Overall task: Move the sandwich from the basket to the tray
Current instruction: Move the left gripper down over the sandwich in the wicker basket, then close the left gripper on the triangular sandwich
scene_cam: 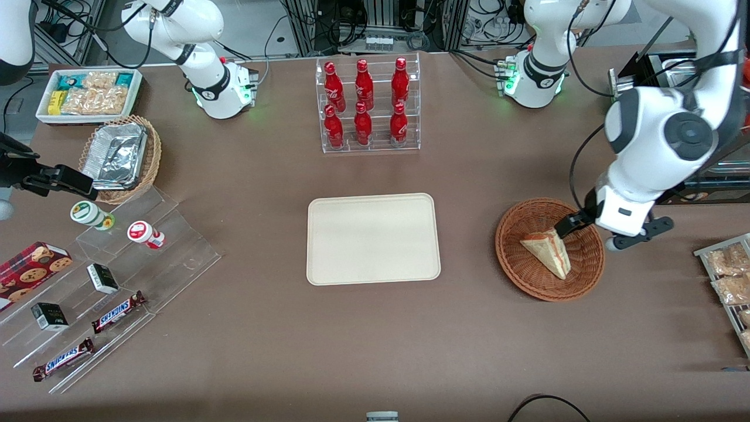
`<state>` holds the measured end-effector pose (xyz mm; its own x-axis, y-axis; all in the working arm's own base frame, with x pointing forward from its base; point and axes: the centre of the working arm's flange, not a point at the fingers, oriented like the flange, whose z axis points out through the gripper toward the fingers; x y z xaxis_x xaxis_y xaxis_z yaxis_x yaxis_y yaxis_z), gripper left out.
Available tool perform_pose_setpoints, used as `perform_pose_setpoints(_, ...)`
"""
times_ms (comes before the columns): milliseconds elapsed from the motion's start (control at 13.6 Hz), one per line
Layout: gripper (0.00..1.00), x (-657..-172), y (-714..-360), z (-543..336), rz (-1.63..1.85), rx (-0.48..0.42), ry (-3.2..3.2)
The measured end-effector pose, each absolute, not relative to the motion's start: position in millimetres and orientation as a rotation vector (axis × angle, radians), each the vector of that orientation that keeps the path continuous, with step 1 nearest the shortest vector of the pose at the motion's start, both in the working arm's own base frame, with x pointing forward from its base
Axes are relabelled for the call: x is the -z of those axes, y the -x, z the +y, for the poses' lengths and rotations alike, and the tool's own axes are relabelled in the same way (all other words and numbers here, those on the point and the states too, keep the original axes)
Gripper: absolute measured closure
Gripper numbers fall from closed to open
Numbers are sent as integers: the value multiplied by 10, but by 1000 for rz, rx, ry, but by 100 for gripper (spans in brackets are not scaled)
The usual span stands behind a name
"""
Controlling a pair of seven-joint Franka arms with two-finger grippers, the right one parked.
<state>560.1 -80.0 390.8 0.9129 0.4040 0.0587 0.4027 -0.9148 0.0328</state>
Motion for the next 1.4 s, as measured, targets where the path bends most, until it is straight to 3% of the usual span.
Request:
perform_pose_setpoints(369, 0, -3331, -5386, -752, 693, -55, -3049)
perform_pose_setpoints(1180, 4, -2613, -5497, -624, 802, -45, -3004)
perform_pose_setpoints(1402, 34, -2514, -5502, -580, 816, -36, -3000)
